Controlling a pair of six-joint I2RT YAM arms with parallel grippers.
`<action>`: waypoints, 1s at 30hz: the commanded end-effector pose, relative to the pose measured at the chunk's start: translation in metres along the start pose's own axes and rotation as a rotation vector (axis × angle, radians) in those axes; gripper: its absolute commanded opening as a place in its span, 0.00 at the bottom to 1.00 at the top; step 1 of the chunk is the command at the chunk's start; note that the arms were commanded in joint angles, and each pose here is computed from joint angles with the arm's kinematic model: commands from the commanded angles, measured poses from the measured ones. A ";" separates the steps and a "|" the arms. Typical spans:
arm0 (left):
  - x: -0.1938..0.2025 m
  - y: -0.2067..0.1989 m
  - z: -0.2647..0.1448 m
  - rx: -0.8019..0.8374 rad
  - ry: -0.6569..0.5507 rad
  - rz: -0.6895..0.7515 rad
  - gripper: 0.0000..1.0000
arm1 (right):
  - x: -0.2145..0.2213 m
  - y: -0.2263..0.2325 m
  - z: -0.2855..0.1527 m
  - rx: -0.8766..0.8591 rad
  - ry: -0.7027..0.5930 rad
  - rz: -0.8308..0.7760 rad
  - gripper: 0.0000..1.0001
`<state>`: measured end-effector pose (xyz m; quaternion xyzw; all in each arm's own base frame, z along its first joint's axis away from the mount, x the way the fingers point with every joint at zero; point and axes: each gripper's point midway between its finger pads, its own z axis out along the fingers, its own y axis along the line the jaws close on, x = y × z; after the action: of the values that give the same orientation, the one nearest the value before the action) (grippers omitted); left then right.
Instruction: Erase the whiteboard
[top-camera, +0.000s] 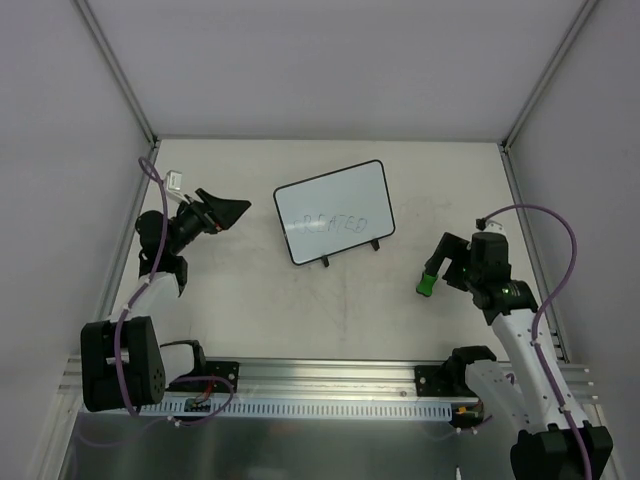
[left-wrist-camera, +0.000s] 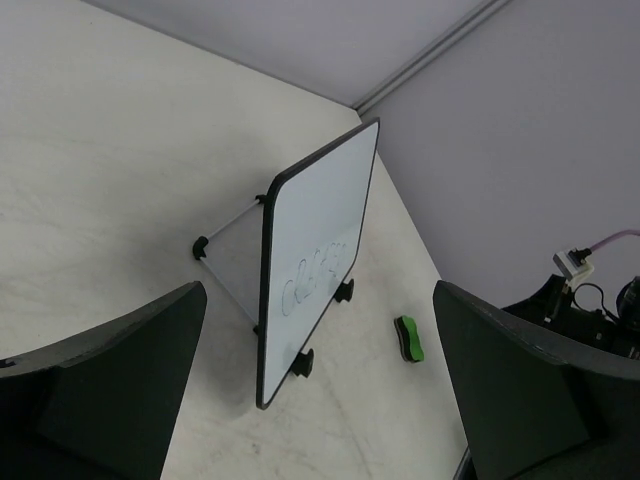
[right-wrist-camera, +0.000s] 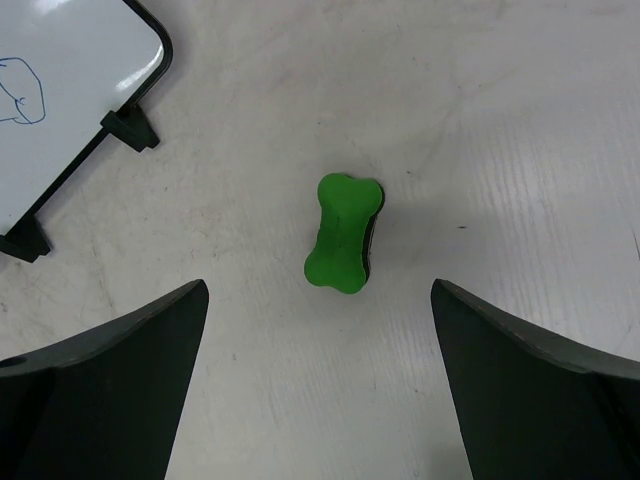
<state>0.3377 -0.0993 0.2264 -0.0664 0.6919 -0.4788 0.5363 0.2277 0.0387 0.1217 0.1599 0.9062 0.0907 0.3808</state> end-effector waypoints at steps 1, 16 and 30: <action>-0.007 -0.021 0.002 0.128 -0.015 0.127 0.99 | -0.009 0.004 -0.001 0.003 0.002 -0.025 0.99; 0.000 0.008 0.031 0.121 0.019 0.179 0.99 | 0.020 0.001 0.039 0.137 0.163 -0.052 0.71; 0.011 0.013 0.061 0.159 0.054 0.223 0.99 | 0.029 0.006 0.066 0.211 0.201 -0.020 0.74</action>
<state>0.3794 -0.1343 0.1895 0.0187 0.6991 -0.4865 0.5237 0.2350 0.0556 0.0458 0.1586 0.9580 0.0052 0.2389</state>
